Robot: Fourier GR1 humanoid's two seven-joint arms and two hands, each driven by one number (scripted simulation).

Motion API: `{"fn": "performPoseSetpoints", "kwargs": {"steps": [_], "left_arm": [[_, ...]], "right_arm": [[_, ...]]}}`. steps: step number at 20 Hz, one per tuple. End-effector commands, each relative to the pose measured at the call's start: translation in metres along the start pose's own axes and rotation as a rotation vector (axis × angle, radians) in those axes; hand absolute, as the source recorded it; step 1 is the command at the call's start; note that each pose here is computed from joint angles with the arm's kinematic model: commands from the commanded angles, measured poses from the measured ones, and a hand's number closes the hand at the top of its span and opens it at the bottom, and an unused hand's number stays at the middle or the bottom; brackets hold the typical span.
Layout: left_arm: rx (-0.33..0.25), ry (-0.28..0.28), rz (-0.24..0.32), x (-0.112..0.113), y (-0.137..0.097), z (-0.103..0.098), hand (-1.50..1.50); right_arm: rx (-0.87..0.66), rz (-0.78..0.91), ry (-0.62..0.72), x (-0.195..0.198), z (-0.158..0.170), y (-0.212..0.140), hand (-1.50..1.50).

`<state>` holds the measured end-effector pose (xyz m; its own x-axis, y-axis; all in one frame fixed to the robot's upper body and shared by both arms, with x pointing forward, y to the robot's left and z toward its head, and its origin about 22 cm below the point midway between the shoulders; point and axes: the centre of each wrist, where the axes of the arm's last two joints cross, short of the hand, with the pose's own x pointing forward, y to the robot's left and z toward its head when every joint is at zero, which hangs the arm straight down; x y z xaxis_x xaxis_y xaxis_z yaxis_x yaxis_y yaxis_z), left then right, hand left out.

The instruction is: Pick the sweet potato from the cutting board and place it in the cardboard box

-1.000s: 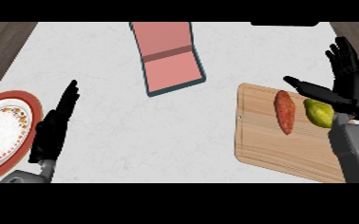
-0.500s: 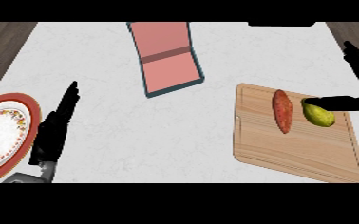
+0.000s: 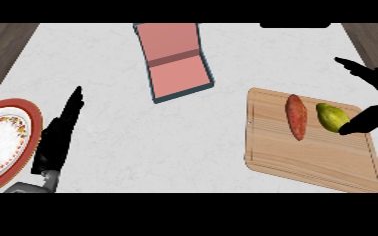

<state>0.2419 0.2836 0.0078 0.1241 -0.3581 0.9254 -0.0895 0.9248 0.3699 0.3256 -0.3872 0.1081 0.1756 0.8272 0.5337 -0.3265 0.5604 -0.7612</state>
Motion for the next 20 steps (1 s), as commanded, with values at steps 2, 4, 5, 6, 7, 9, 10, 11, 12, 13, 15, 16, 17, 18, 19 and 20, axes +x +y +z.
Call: {"fn": "performPoseSetpoints", "kwargs": {"steps": [2, 4, 5, 6, 7, 9, 10, 11, 12, 13, 15, 16, 17, 18, 19, 20], "left_arm": [[0.021, 0.005, -0.005, -0.004, -0.006, 0.008, 0.00], [-0.002, 0.017, 0.001, -0.007, 0.012, 0.001, 0.00], [0.018, -0.015, -0.016, -0.001, 0.008, -0.006, 0.00], [0.009, -0.012, -0.015, 0.011, 0.009, 0.005, 0.00], [0.012, 0.000, -0.002, -0.003, 0.000, 0.000, 0.00], [-0.010, 0.011, 0.015, -0.002, 0.000, 0.010, 0.00], [0.038, -0.023, -0.014, 0.004, -0.006, 0.012, 0.00], [-0.001, -0.002, 0.020, -0.022, -0.005, 0.010, 0.00], [0.010, 0.012, -0.010, -0.012, 0.002, 0.008, 0.00], [0.006, -0.021, 0.008, 0.002, 0.022, -0.006, 0.00], [0.008, -0.003, -0.003, -0.007, 0.010, 0.012, 0.00], [0.014, 0.007, 0.019, 0.002, 0.012, -0.016, 0.00], [0.010, -0.007, -0.012, 0.015, 0.013, 0.001, 0.00], [0.011, -0.001, 0.002, -0.002, -0.013, -0.004, 0.00], [0.000, -0.004, -0.005, -0.015, -0.004, -0.002, 0.00], [0.016, 0.001, -0.008, 0.002, 0.003, 0.014, 0.00]], "right_arm": [[0.133, 0.070, 0.057, 0.044, -0.001, 0.015, -1.50], [0.141, 0.084, 0.100, 0.042, -0.005, 0.028, -1.50], [0.145, 0.088, 0.098, 0.048, -0.012, 0.026, -1.50], [0.118, 0.057, 0.112, 0.058, -0.014, 0.032, -1.50], [0.108, 0.070, 0.131, 0.042, -0.005, 0.045, -1.50], [0.127, 0.085, 0.145, 0.060, -0.016, 0.065, -1.50], [0.111, 0.072, 0.152, 0.036, -0.003, 0.053, -1.50], [0.106, 0.084, 0.166, 0.039, -0.005, 0.069, -1.50], [0.110, 0.096, 0.175, 0.038, -0.007, 0.061, -1.50], [0.099, 0.109, 0.177, 0.058, -0.008, 0.040, -1.50], [0.124, 0.102, 0.195, 0.043, -0.020, 0.057, -1.50], [0.147, 0.126, 0.209, 0.032, 0.004, 0.045, -1.50], [0.141, 0.110, 0.220, 0.045, -0.023, 0.054, -1.50], [0.148, 0.120, 0.225, 0.043, -0.019, 0.065, -1.50], [0.130, 0.105, 0.216, 0.037, -0.008, 0.063, -1.50], [0.123, 0.103, 0.226, 0.038, 0.002, 0.068, -1.50]]}}
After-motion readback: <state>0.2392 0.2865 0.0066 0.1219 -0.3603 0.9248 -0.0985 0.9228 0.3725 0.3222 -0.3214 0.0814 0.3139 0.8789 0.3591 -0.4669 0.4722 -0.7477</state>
